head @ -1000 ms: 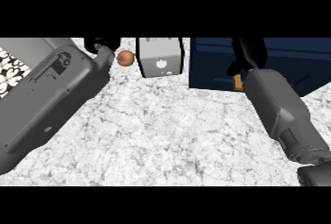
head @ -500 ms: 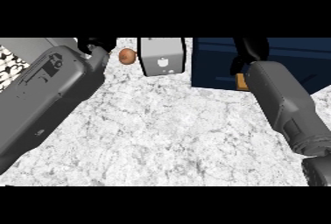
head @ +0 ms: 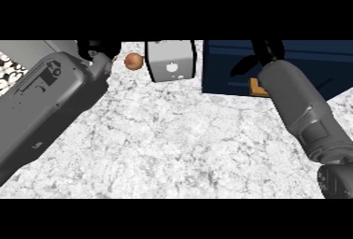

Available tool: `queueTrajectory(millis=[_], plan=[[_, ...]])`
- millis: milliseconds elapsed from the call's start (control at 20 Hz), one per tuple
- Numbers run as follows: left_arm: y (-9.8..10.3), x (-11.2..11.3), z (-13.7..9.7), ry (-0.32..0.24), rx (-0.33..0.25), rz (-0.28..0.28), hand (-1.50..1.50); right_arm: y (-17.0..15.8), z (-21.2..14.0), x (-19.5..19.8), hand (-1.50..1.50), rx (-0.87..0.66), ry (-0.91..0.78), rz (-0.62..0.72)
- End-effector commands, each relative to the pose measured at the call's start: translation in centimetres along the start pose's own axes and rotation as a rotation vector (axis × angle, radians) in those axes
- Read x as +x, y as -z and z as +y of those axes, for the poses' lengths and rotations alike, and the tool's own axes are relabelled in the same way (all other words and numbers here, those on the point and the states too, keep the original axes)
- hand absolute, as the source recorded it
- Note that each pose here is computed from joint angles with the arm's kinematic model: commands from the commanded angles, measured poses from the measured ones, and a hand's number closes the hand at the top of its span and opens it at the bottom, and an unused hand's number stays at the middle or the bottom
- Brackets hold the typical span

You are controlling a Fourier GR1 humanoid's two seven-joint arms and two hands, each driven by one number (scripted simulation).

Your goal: Pick up the can, place it into the drawer and close the drawer

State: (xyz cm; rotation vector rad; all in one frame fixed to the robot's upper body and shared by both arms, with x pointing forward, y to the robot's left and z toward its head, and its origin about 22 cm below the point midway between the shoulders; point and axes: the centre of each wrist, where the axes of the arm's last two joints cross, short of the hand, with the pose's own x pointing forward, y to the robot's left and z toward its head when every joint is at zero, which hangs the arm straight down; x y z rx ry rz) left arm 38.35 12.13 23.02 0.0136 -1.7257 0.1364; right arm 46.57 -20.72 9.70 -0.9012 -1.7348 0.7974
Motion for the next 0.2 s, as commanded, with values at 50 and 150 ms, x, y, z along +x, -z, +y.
queueTrajectory(millis=[50, 150], plan=[[0.3, 0.4, 1.3, 0.008, 0.025, 0.02, -1.5, 1.5, -0.4, 2.7, -1.5, -0.082, 0.284, 0.003], [-0.3, 1.5, 0.9, 0.007, -0.01, -0.014, -1.5, 1.7, -1.4, 2.1, -1.5, -0.102, 0.299, 0.025]])
